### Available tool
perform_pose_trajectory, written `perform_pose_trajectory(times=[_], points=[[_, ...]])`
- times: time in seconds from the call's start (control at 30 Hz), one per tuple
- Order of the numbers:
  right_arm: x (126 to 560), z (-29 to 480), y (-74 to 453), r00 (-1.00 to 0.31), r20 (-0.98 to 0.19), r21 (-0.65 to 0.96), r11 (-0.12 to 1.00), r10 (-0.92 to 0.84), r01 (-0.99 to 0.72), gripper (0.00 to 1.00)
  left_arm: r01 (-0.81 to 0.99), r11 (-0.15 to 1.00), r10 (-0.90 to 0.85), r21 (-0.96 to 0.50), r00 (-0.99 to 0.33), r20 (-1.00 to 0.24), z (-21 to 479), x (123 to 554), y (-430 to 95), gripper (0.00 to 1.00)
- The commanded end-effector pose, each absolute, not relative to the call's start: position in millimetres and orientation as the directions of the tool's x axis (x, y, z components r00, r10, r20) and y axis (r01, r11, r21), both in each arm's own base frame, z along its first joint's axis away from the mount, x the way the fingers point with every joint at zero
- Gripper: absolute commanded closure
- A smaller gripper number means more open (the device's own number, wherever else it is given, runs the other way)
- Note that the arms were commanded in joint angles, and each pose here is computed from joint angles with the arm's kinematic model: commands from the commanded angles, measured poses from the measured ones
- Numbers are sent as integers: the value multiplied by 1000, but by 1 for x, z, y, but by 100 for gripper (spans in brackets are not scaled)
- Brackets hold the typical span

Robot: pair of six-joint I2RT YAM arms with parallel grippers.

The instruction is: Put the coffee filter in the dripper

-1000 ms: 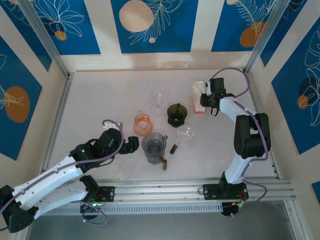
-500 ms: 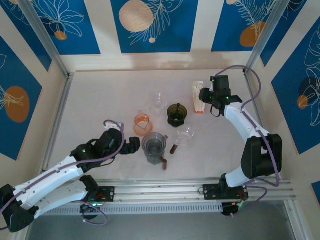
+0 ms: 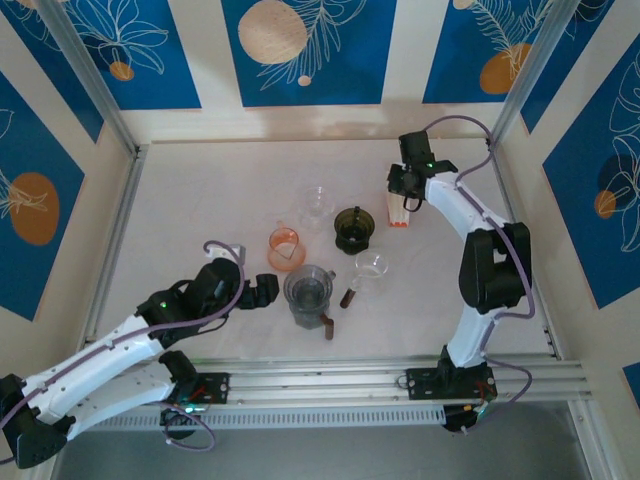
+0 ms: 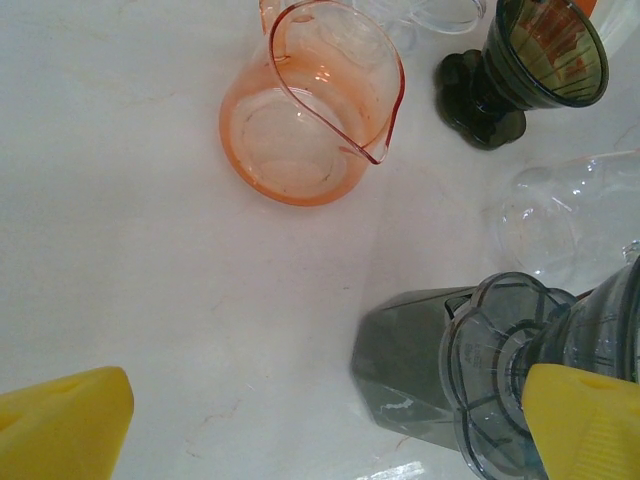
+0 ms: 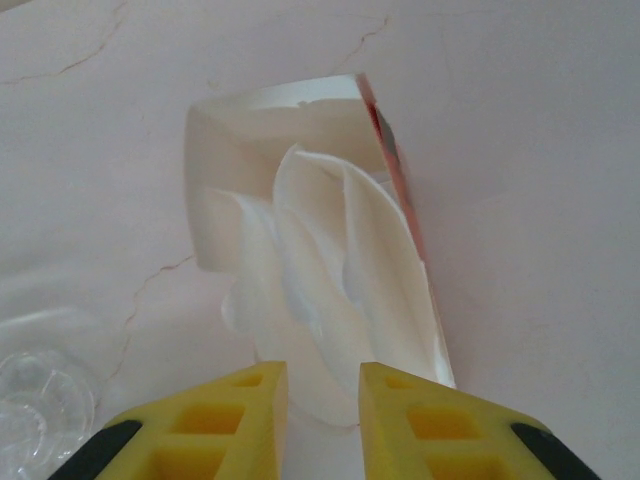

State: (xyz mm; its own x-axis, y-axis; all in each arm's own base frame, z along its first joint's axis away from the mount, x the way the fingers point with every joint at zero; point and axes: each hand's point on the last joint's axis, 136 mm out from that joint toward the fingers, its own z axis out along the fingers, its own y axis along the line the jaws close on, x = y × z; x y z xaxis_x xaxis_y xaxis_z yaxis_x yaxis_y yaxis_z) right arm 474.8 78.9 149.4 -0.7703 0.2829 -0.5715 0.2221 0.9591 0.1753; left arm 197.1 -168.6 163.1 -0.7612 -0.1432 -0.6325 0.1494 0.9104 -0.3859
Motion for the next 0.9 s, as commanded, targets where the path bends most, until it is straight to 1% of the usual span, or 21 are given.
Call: perform_pose_trajectory(times=[0.0, 0.27, 0.87], points=[[478, 153, 71, -766, -562, 163, 950, 312, 267, 74, 138, 917, -144, -374, -759, -635, 160, 196, -163, 0], [486, 146, 64, -768, -548, 159, 943, 332, 294, 76, 136, 918, -145, -372, -759, -635, 160, 198, -163, 0], [500, 140, 69, -780, -546, 170, 952, 306, 255, 76, 134, 920, -138, -368, -768, -625, 155, 200, -168, 0]])
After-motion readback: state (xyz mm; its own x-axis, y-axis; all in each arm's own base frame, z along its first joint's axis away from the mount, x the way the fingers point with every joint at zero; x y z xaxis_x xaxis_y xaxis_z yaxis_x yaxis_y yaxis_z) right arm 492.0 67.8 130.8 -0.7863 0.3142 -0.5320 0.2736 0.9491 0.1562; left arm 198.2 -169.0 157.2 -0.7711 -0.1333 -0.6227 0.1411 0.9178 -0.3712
